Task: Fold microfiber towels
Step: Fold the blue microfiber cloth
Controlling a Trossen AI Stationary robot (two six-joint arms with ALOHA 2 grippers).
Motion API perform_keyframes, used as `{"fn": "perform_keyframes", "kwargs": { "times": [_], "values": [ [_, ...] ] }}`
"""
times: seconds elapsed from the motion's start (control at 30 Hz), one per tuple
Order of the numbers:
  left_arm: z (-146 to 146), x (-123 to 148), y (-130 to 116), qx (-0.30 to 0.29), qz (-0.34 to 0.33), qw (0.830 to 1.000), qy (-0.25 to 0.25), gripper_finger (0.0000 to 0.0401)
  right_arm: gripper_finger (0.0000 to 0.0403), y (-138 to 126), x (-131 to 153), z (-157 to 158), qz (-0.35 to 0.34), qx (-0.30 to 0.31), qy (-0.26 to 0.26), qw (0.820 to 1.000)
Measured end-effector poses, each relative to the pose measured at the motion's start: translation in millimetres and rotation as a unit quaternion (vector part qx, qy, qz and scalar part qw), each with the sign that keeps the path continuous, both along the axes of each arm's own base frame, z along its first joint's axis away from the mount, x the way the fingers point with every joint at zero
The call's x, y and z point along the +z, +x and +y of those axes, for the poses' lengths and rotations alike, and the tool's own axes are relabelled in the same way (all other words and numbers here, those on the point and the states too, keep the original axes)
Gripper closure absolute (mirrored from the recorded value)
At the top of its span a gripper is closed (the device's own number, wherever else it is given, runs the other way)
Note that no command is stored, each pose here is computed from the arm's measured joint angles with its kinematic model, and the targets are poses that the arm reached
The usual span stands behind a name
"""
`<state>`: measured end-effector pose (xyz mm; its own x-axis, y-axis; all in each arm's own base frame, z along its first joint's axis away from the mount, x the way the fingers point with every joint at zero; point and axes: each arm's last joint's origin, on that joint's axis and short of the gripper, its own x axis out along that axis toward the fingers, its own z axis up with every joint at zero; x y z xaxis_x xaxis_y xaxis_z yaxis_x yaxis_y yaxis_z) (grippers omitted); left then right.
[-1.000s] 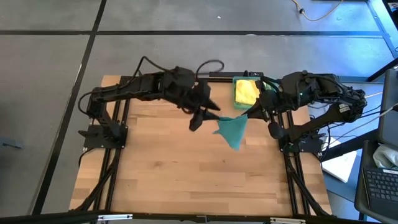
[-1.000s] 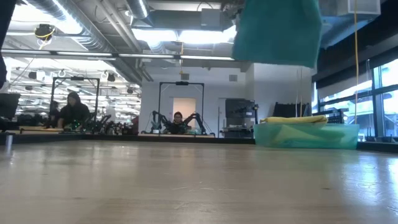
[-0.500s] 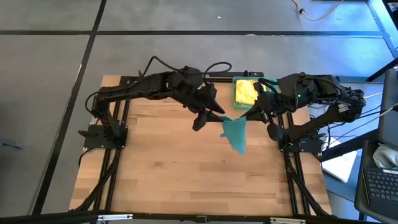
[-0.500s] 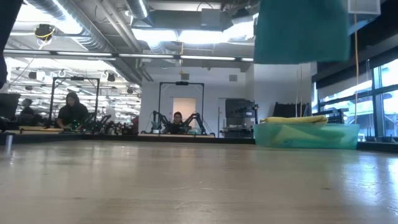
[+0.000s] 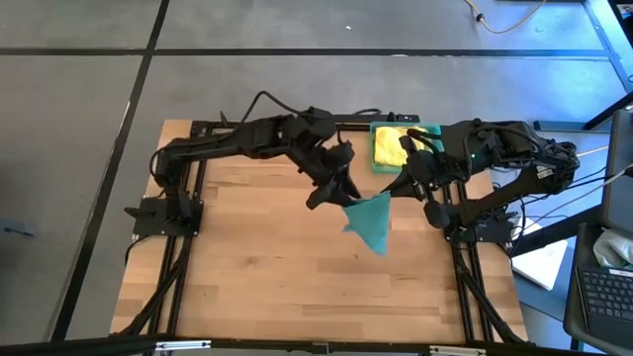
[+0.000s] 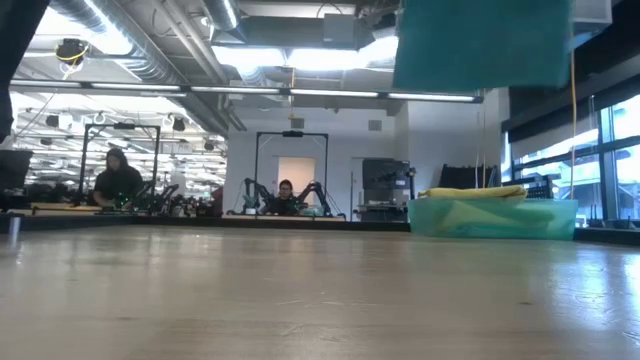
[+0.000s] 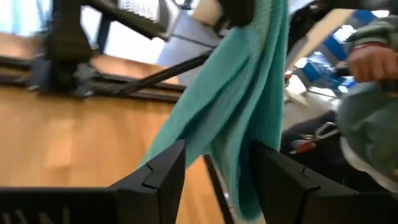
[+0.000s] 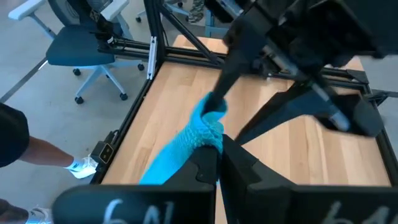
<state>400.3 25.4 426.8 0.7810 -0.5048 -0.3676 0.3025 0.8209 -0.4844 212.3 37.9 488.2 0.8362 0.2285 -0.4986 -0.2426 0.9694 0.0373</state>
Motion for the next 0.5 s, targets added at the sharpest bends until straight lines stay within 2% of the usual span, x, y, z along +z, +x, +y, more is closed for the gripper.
{"fn": "perform_keyframes", "kwargs": {
  "times": [0.27, 0.5],
  "values": [
    [-0.9, -1.6, 2.8, -0.022, 0.009, 0.999, -0.037, 0.0234, 0.0397, -0.9, -1.3, -0.1, 0.008, 0.000, -0.001, 1.000],
    [5.5, 4.8, 3.2, -0.041, 0.022, 0.992, -0.121, 0.0234, 0.0397, -1.0, -1.5, -0.2, 0.009, 0.000, -0.001, 1.000]
  ]
}}
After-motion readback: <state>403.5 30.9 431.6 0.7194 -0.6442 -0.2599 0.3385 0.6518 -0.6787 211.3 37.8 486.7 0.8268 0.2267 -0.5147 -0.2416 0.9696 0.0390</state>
